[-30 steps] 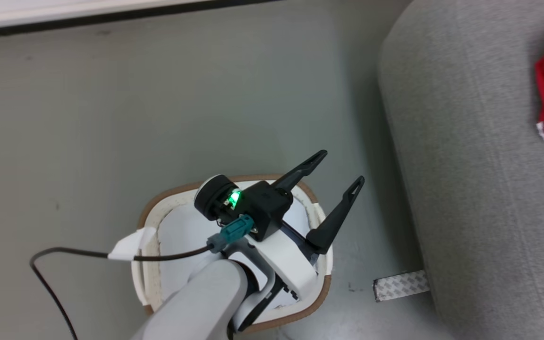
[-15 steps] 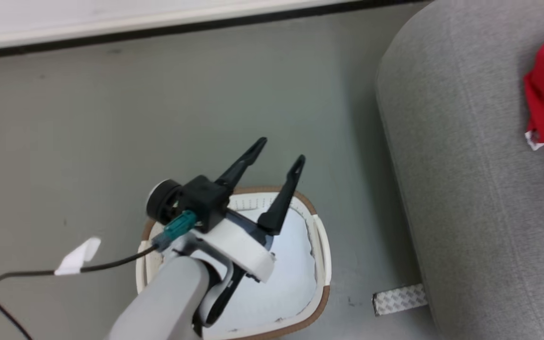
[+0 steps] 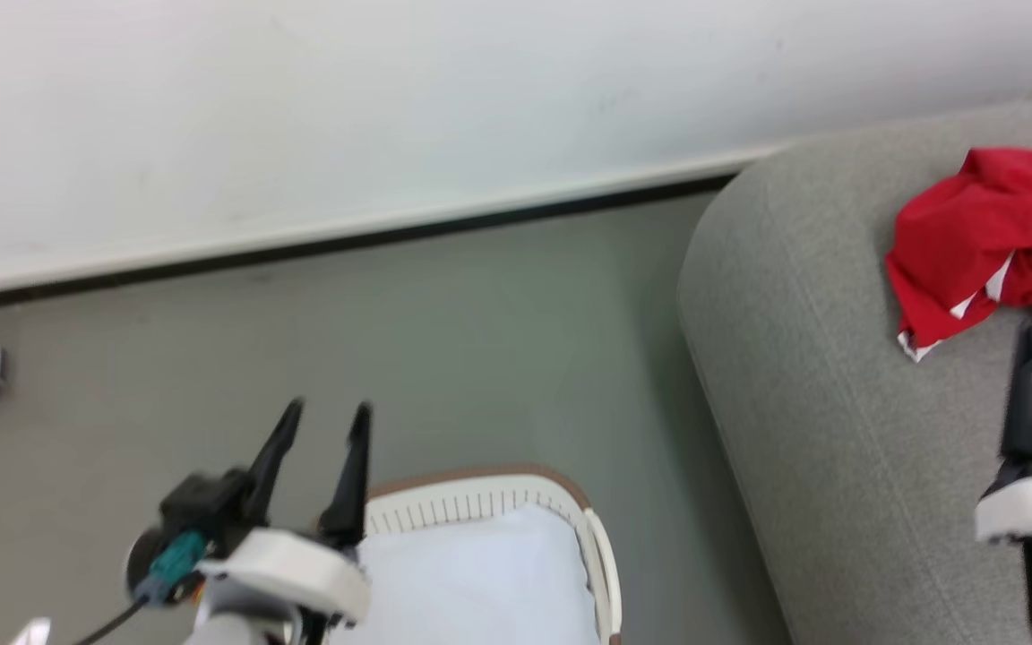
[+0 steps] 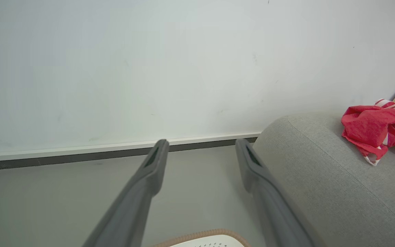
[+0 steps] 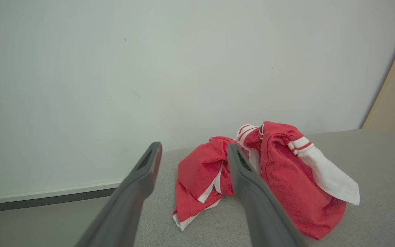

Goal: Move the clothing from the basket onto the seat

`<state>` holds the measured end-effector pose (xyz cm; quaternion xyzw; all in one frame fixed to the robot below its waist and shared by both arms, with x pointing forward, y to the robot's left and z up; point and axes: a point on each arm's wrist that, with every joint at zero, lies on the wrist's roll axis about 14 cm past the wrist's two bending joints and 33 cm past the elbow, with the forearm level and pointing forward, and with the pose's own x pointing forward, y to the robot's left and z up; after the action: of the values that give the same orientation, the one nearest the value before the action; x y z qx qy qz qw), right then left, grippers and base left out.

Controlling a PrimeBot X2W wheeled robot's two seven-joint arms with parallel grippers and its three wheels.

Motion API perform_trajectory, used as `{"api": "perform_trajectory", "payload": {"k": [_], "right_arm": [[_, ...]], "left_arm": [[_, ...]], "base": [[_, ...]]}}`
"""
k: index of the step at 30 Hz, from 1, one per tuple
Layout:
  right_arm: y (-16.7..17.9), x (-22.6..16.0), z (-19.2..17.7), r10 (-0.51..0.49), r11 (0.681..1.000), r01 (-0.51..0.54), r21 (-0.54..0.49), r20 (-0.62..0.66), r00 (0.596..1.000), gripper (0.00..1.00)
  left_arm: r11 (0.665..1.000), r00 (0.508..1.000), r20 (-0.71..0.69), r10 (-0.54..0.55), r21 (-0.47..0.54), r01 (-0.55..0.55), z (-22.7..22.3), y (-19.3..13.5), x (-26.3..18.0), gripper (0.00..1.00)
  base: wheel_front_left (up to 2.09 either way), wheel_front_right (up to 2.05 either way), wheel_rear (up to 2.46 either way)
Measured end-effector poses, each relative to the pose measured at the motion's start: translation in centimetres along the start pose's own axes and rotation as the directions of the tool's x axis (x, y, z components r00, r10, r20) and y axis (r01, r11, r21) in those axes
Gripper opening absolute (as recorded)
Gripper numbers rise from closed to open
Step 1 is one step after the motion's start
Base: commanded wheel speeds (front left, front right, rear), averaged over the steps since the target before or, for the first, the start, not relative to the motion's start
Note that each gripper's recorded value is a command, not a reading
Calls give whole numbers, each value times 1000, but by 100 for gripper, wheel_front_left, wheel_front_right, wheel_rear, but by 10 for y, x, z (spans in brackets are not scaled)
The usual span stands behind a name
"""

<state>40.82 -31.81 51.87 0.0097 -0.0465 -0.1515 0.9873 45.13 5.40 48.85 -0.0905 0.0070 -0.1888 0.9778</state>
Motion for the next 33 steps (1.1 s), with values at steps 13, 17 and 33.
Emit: {"api": "perform_trajectory", "payload": {"k": [13,17,33], "right_arm": [[66,-79,0,220,975,-220,0,-1,975,100],[82,-90,-6,266,964,-265,32,-17,964,100],[99,-97,-15,313,948,-310,69,-40,949,100]], "left_arm": [[976,976,50,211,39,-213,20,43,-76,100],[972,972,38,231,31,-232,13,44,-91,100],[967,966,62,250,40,-253,16,45,-103,100]], "base": [[0,0,0],[0,0,0],[0,0,0]]}}
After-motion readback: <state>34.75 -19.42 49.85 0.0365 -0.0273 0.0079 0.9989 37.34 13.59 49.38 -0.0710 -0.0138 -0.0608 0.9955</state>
